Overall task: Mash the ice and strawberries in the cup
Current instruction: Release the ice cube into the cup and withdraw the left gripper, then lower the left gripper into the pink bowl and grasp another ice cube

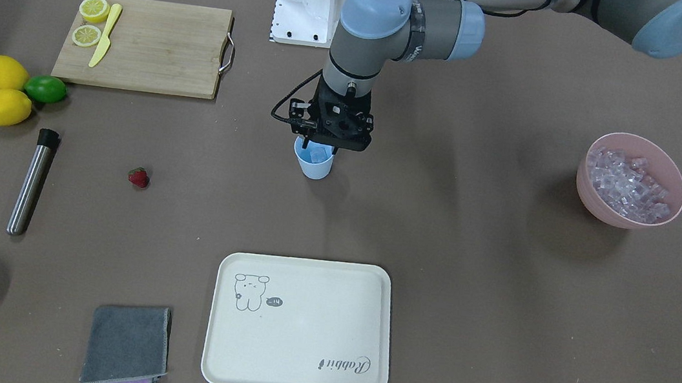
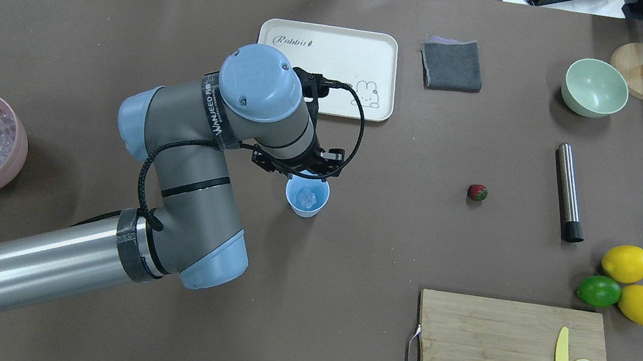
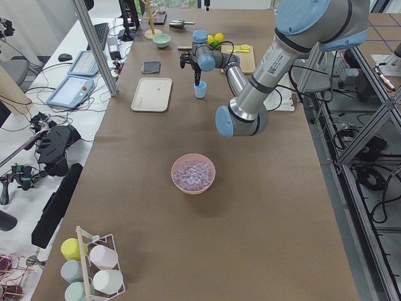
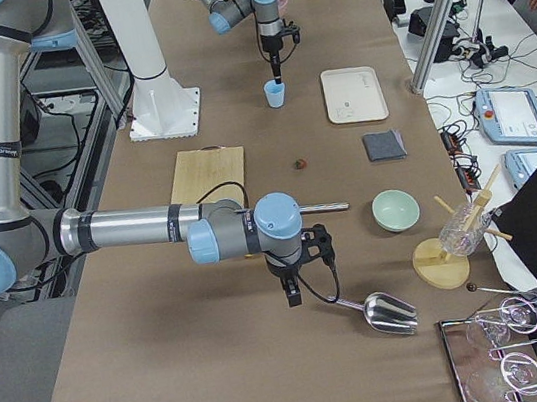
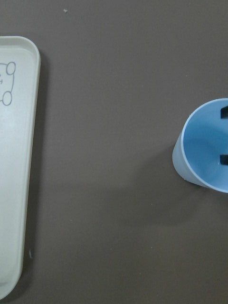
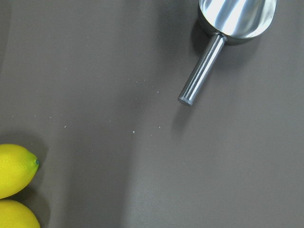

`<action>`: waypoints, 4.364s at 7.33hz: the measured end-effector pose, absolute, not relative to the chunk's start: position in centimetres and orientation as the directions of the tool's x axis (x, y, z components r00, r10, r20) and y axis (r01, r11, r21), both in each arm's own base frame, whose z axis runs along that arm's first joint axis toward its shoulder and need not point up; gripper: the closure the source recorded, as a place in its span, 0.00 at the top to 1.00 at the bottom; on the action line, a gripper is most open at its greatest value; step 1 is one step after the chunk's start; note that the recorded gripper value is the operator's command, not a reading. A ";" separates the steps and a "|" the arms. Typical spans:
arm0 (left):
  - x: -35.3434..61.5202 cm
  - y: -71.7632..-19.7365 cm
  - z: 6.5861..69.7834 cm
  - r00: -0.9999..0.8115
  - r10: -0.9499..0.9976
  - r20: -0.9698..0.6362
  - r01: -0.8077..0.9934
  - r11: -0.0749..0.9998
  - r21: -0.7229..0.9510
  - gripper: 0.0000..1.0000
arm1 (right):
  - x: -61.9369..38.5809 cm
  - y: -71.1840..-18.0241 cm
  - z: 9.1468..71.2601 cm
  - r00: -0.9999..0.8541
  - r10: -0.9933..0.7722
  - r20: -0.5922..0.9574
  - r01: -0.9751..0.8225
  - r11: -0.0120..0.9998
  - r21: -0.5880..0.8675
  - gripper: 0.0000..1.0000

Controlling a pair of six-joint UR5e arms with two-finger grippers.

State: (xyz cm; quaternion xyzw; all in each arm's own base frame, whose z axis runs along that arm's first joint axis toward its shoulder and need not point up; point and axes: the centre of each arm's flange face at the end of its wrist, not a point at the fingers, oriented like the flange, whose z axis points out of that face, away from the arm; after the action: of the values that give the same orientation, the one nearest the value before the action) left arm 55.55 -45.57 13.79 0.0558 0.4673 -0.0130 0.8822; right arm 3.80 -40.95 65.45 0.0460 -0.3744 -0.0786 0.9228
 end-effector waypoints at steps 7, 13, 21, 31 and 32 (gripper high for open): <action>31.4 -48.5 30.8 0.700 0.442 -0.561 -0.205 0.877 0.435 0.98 | 3.8 -40.8 65.5 0.705 -0.177 0.687 0.110 0.984 0.142 1.00; 18.2 -48.4 48.7 0.589 0.506 -0.630 -0.291 0.860 0.419 0.82 | 3.7 -40.7 65.2 0.693 -0.180 0.698 0.108 0.983 0.146 1.00; 16.6 -47.6 55.7 0.533 0.450 -0.717 -0.288 0.893 0.346 0.75 | 3.7 -40.3 65.4 0.693 -0.175 0.700 0.108 0.984 0.139 1.00; 17.0 -47.5 56.7 0.552 0.387 -0.739 -0.265 0.921 0.285 0.64 | 3.6 -40.3 65.2 0.679 -0.177 0.712 0.107 0.984 0.143 1.00; 17.0 -47.5 56.7 0.553 0.384 -0.739 -0.263 0.922 0.283 0.64 | 3.6 -40.3 65.2 0.679 -0.177 0.712 0.107 0.984 0.142 1.00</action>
State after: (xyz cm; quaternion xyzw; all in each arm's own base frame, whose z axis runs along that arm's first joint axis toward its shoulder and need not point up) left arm 16.98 -47.51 56.66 0.0697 0.4356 0.1842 0.8783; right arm 3.57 -40.31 65.18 0.0445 -0.3928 -0.0776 0.9153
